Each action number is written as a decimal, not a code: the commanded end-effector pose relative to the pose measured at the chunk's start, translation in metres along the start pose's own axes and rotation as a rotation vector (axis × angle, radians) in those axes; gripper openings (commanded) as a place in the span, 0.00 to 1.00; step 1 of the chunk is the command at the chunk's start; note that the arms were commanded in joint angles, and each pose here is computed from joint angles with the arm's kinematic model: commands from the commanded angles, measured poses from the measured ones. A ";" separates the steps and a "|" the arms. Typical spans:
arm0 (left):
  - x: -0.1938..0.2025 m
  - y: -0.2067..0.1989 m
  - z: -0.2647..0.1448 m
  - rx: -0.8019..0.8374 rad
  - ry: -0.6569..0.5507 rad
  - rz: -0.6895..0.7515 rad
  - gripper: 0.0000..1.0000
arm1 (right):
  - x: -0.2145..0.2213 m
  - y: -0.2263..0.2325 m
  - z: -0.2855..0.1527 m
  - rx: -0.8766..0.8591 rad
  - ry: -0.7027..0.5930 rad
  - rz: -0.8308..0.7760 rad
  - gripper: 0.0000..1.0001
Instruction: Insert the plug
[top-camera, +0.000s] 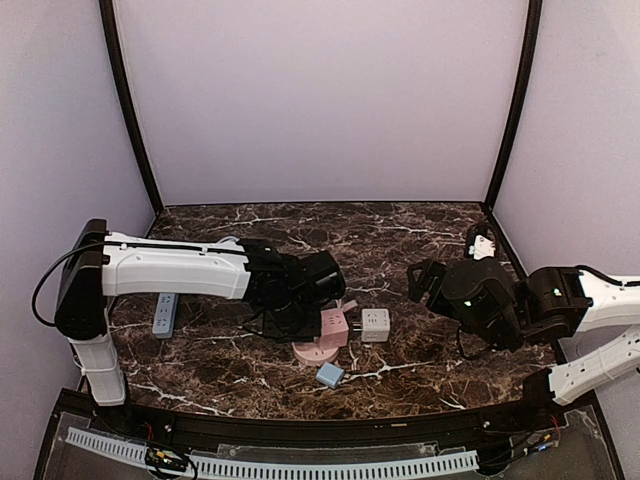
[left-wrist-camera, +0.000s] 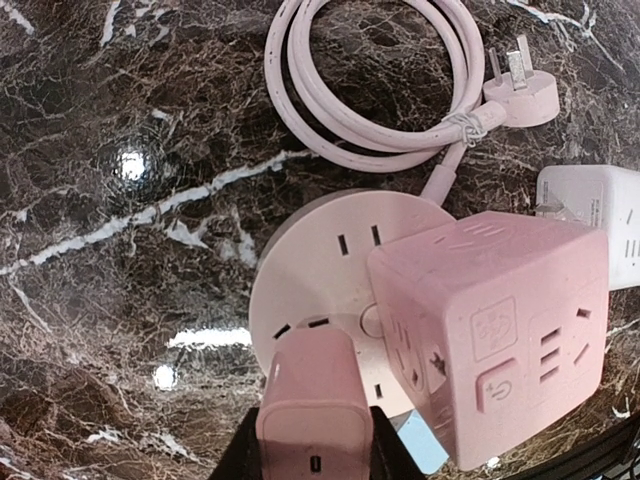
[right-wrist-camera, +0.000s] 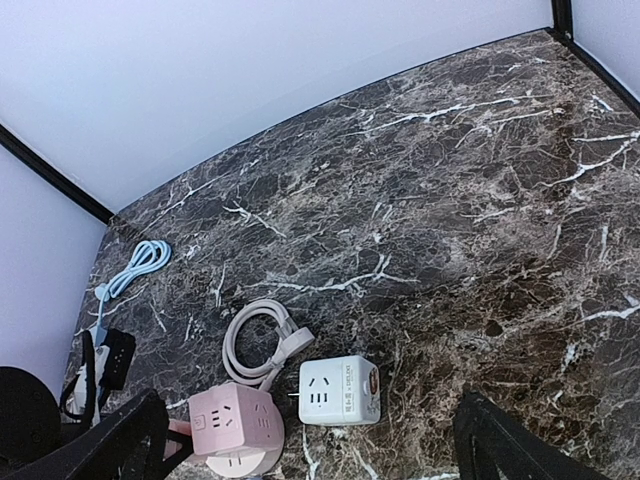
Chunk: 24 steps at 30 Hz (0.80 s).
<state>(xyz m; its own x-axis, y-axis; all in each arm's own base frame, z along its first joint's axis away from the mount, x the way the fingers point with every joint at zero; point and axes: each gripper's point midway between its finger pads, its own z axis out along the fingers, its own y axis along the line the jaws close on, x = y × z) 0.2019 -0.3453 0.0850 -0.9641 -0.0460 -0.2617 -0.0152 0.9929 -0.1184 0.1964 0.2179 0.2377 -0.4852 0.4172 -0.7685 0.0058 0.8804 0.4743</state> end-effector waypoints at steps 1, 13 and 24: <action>-0.008 0.008 0.000 -0.052 -0.039 0.002 0.01 | -0.003 -0.001 0.001 0.015 -0.008 0.008 0.99; -0.009 0.000 0.007 -0.039 -0.031 0.008 0.01 | 0.000 0.002 0.003 0.014 0.000 -0.006 0.99; 0.001 0.013 0.015 -0.123 0.017 -0.030 0.01 | 0.001 0.003 0.004 0.013 0.005 -0.011 0.99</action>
<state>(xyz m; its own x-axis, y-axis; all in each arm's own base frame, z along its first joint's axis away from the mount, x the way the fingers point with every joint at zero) 0.2129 -0.3539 0.0845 -0.9542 -0.0559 -0.2940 -0.0249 0.9938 -0.1084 0.1966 0.2212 0.2316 -0.4942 0.3972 -0.7733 0.0066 0.8912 0.4535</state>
